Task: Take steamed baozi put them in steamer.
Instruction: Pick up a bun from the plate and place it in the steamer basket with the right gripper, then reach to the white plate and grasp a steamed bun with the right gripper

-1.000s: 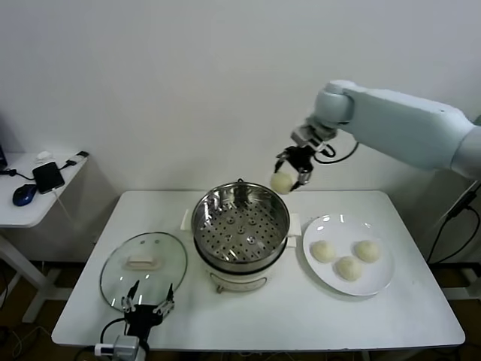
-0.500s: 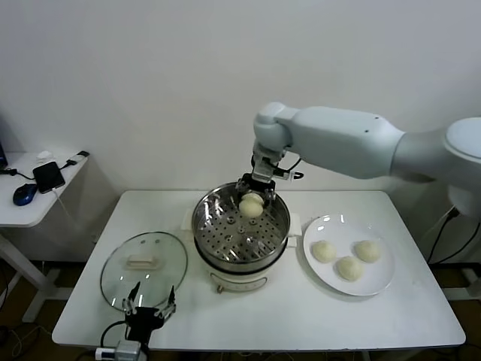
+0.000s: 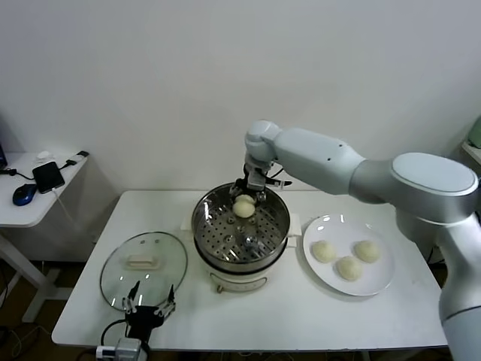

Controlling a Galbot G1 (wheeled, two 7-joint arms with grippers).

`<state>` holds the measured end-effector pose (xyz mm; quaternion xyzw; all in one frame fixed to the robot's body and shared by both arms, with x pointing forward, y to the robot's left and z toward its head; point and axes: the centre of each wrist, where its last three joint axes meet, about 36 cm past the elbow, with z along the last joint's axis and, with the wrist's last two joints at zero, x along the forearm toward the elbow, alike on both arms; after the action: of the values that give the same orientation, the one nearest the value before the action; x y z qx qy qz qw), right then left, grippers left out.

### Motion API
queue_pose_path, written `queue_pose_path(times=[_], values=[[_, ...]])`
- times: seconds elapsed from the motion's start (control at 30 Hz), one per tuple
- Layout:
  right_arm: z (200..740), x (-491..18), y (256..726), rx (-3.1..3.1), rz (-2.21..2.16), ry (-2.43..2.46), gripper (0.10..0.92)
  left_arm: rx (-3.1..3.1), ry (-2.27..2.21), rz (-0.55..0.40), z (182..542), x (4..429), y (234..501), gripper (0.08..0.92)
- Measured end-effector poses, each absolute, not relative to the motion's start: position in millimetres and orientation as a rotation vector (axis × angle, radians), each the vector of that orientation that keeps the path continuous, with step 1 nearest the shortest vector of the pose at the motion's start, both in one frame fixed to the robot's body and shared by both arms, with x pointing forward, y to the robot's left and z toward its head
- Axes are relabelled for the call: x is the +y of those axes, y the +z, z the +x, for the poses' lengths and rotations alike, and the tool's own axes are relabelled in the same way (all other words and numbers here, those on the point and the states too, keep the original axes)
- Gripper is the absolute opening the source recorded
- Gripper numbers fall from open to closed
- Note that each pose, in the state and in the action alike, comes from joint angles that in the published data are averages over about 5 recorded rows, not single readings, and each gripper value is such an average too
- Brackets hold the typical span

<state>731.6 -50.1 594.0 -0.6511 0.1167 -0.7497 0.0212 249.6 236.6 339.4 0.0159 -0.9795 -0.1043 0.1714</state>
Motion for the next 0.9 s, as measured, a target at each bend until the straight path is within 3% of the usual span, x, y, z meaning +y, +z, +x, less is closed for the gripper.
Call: queue_pose_path(times=[0.2, 0.5, 0.67, 0.9], values=[[736, -55, 590, 0.396, -2.034, -2.307, 0.816, -2.781, -0.292, 0.051, 251, 237, 339, 0.823], [736, -80, 631, 0.553, -2.125, -2.259, 0.823, -2.783, -0.284, 0.046, 250, 233, 342, 0.823], [732, -126, 671, 0.783, -2.208, -2.262, 0.823, -2.785, -0.289, 0.042, 248, 232, 344, 0.823], [713, -231, 702, 1.255, -2.286, -2.353, 0.823, -2.789, -0.296, 0.047, 248, 235, 346, 0.823]])
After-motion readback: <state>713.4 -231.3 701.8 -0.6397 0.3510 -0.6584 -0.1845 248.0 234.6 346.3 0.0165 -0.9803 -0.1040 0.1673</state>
